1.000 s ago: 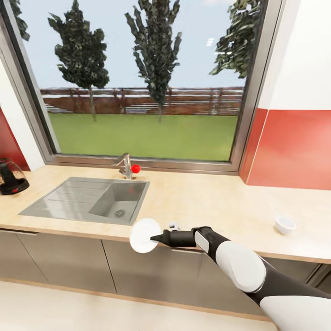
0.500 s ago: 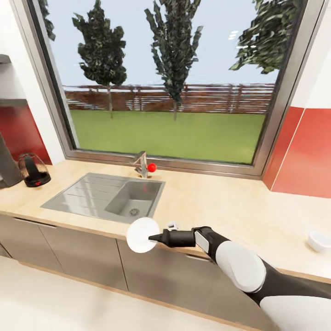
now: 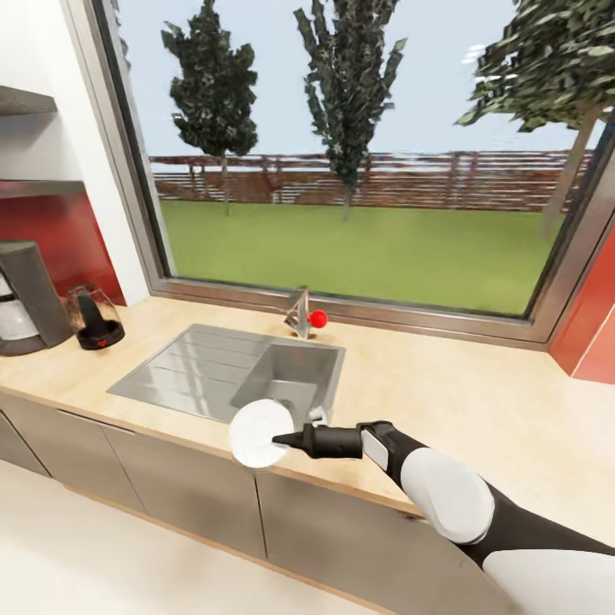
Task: Set up a coffee station on the kitchen countertop: keep the coffee maker on the countertop, move the bottle of coffee from the kitchen shelf to the counter next to the coffee maker, place a paper coffee filter on top of the coffee maker, put the saucer next to the coffee maker with the coffee cup on the saucer, and place the electric kettle next to the coffee maker.
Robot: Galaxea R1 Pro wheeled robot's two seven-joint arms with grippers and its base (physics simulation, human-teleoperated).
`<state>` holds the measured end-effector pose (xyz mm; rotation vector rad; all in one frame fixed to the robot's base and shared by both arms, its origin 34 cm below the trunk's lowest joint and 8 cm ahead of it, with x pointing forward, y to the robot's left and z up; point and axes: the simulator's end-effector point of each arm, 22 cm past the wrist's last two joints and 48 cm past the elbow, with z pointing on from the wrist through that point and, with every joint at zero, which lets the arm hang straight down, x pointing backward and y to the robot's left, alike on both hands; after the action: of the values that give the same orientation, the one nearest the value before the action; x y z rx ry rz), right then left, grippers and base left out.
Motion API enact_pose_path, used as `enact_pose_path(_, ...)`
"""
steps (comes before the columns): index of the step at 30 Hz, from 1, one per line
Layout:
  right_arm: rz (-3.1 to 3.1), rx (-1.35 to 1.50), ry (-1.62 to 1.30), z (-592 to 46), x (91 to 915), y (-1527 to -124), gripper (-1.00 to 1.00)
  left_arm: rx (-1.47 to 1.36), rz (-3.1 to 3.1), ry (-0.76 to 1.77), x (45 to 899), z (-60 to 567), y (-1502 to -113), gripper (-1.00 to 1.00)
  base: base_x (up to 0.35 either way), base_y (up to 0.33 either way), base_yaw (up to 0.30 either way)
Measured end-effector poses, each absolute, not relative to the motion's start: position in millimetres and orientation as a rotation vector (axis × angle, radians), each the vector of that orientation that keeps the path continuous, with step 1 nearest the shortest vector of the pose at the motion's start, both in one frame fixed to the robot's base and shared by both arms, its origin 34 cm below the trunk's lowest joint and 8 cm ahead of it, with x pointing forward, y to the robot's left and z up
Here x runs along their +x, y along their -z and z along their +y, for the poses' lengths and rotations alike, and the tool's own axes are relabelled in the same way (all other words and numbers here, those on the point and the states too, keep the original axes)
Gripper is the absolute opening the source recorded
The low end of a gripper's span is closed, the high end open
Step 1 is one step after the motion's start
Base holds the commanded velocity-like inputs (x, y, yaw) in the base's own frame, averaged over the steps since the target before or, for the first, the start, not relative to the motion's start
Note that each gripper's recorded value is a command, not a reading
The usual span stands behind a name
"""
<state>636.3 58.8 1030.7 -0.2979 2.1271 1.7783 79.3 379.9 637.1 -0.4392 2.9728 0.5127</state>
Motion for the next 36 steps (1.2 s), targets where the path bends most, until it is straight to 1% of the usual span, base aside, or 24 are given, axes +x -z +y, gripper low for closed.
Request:
enact_pose_path(4,2.012,-0.347,-1.929,62,622,-1057,-1.0,-0.439,2.973,-0.512,79,379,-637,1.0,0.212,0.276,0.001)
enact_pose_path(11,2.047,-0.413,-1.914,62,613,-1050,-1.0,-0.439,2.973,-0.512,79,379,-637,1.0,0.198,0.283,0.0)
enact_pose_path(21,2.076,-0.413,-1.876,61,616,-1044,-1.0,-0.439,2.972,-0.507,81,377,-637,1.0,0.187,0.287,0.0)
enact_pose_path(31,2.077,-0.411,-1.876,61,617,-1043,-1.0,-0.44,2.969,-0.507,83,377,-636,1.0,0.022,0.335,0.0)
enact_pose_path(36,2.12,-0.402,-1.82,60,621,-1033,-1.0,-0.441,2.97,-0.502,83,374,-636,1.0,0.0,0.34,0.0)
